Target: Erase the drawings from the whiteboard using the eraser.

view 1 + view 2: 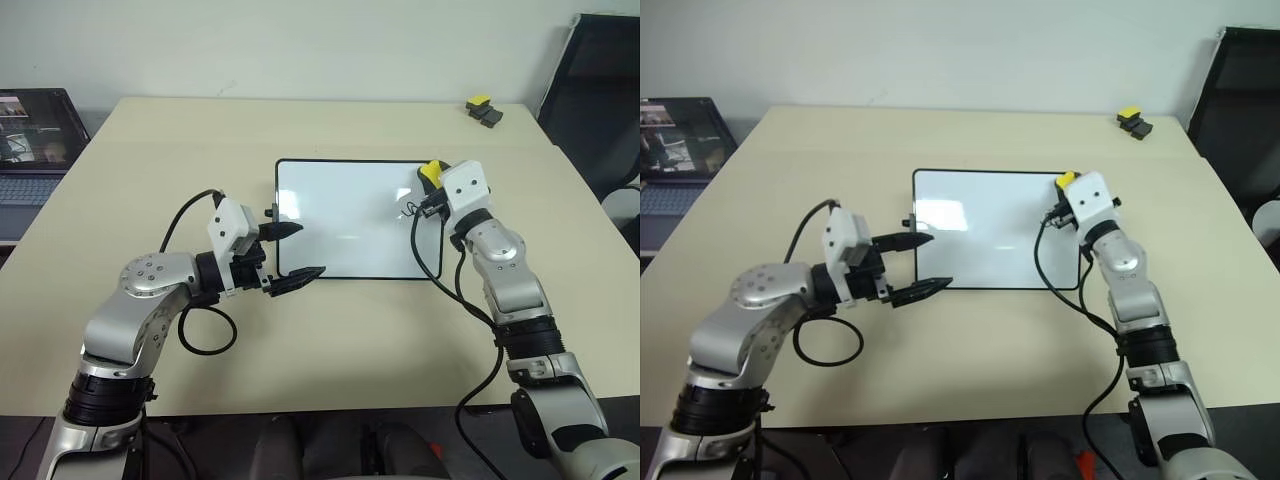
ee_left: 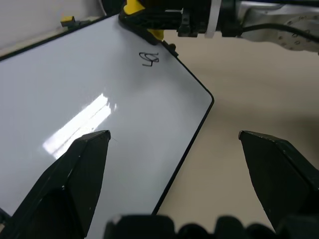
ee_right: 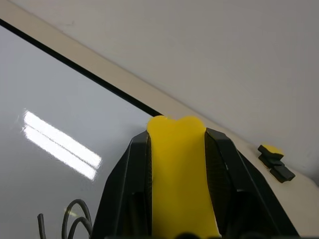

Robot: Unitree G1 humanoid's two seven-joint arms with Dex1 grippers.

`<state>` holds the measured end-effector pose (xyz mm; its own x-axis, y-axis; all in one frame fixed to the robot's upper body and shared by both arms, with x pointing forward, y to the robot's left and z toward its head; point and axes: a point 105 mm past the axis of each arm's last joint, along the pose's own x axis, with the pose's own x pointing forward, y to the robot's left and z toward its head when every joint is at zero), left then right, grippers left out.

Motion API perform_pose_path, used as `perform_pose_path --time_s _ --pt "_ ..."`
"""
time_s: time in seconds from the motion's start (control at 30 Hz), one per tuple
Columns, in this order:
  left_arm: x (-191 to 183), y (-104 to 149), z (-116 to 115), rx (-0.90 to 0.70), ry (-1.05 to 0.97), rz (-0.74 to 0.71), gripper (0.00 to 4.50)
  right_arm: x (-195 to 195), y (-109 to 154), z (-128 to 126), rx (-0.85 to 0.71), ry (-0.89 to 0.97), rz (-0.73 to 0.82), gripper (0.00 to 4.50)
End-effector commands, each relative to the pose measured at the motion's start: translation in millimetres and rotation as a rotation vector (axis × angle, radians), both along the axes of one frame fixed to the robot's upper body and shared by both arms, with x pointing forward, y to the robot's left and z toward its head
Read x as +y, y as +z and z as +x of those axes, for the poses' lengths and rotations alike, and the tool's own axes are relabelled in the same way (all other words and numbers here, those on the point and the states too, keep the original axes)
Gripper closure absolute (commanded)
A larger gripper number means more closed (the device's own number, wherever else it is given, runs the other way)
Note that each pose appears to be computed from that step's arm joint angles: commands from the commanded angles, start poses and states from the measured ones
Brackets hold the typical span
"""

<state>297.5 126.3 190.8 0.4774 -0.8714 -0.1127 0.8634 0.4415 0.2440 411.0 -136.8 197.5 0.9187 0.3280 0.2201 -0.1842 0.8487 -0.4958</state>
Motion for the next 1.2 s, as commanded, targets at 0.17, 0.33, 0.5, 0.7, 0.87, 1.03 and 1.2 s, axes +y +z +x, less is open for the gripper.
perform_pose_path --time_s 0.17,0.33,0.5,0.7,0.87,1.03,1.2 --pt "-9 11 -2 -0.058 -0.035 0.008 0.00 4 -23 1 0.067 0.018 -0.010 3.39" --pt "-9 11 -2 -0.059 -0.037 0.007 0.00 7 -40 -3 0.115 0.033 -0.012 3.39" --pt "-8 11 -1 -0.059 -0.033 0.006 0.00 20 -65 -10 0.181 0.075 -0.025 3.39" --pt "-7 10 0 -0.055 -0.029 0.004 0.00 59 -93 -26 0.257 0.198 -0.069 3.39" --pt "-6 8 1 -0.048 -0.027 0.004 0.00 80 -85 -31 0.239 0.257 -0.074 3.39" --pt "-3 5 2 -0.040 -0.015 0.005 0.00 77 -31 -37 0.101 0.266 -0.035 3.39" --pt "1 2 2 -0.029 0.000 0.009 0.00 63 12 -47 0.017 0.250 -0.017 3.39"
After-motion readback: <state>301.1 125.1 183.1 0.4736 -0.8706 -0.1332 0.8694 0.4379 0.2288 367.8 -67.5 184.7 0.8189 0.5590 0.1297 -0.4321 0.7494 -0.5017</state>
